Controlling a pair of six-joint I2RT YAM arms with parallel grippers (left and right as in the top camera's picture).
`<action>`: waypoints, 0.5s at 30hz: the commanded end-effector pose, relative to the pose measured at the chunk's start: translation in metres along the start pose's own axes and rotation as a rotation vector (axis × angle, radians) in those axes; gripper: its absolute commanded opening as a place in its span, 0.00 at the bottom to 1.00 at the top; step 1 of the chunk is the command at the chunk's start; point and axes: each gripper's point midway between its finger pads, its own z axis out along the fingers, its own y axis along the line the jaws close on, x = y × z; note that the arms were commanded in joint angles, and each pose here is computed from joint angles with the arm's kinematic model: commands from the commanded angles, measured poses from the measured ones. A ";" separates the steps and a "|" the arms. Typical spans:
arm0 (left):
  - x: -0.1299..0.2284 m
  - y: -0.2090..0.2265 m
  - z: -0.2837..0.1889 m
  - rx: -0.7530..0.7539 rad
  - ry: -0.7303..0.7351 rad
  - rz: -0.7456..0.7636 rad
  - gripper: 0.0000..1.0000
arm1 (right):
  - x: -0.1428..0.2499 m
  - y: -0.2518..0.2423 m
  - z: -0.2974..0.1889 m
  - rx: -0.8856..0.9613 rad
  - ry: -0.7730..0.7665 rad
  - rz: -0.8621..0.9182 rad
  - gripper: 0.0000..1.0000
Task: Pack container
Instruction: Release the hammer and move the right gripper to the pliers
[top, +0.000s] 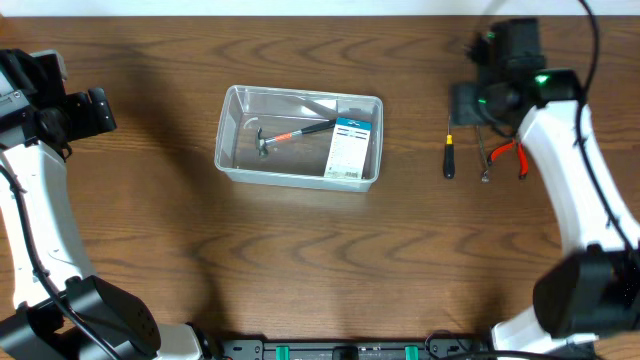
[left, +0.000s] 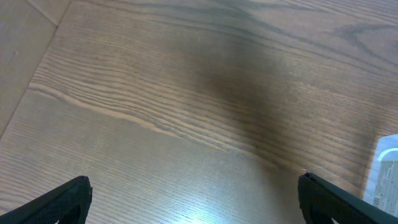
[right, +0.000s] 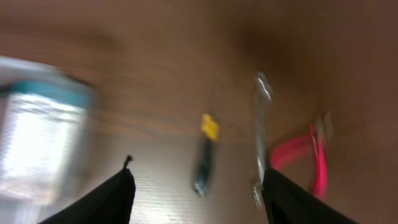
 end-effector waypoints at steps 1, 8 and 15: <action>-0.001 0.002 0.001 -0.004 0.000 -0.008 0.98 | 0.027 -0.046 0.030 0.078 0.134 0.299 0.61; -0.001 0.002 0.001 -0.004 0.000 -0.008 0.98 | 0.054 -0.095 0.062 0.078 0.269 0.460 0.47; -0.001 0.002 0.001 -0.004 0.000 -0.008 0.98 | 0.067 -0.114 0.088 0.137 0.320 0.477 0.48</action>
